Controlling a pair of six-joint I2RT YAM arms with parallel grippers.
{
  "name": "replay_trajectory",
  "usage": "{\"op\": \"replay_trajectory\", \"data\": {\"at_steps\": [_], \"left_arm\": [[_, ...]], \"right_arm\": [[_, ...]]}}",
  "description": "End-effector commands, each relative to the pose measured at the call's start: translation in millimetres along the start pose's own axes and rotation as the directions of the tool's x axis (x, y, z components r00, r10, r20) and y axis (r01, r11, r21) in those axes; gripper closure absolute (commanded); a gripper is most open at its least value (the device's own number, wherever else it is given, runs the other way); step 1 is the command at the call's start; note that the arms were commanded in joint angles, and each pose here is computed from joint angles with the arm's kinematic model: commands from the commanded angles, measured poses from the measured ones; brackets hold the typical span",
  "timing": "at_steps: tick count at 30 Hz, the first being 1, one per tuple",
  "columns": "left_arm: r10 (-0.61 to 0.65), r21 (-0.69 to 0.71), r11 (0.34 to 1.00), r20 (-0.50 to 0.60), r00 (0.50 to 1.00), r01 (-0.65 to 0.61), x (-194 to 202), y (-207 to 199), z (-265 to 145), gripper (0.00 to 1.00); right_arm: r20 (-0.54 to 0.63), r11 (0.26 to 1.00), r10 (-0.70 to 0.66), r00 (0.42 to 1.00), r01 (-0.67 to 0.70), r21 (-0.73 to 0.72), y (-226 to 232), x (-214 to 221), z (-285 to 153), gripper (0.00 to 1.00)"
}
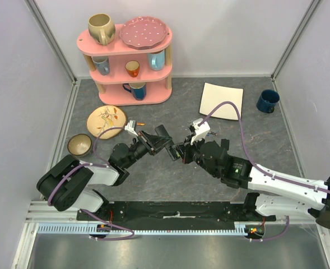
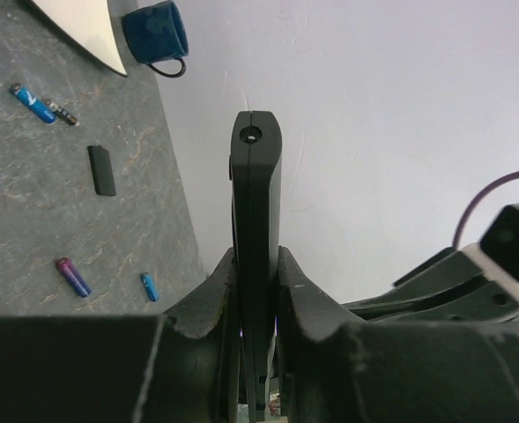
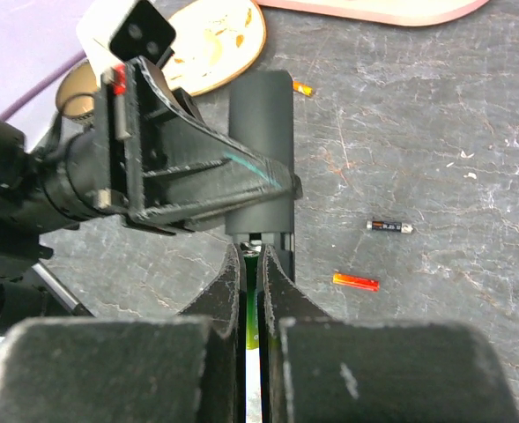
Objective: Load the batteries into the remote control
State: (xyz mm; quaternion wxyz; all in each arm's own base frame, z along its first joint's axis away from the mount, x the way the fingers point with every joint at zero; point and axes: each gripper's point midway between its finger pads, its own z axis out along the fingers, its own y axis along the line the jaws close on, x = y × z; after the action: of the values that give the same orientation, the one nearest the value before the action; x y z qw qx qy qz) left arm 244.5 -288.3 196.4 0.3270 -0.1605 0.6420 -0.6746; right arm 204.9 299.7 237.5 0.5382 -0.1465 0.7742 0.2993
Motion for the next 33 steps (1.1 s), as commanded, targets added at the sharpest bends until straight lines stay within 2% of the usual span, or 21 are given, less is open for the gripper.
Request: {"op": "replay_trajectory", "data": {"at_steps": [1,12,33], "left_arm": [[0.006,0.311,0.950,0.077,0.997,-0.030,-19,-87,0,0.98],[-0.011,0.275,0.961,0.047,0.999,-0.002,-16,-81,7,0.98],[-0.050,0.241,0.968,-0.052,0.997,0.061,0,-74,15,0.98]], "right_arm": [[0.107,0.999,0.033,0.994,-0.033,-0.004,0,-14,1,1.00],[0.192,0.998,0.057,0.980,-0.058,0.002,-2,-23,-5,1.00],[0.226,0.999,0.037,0.973,-0.044,0.026,-5,-26,1,1.00]]}}
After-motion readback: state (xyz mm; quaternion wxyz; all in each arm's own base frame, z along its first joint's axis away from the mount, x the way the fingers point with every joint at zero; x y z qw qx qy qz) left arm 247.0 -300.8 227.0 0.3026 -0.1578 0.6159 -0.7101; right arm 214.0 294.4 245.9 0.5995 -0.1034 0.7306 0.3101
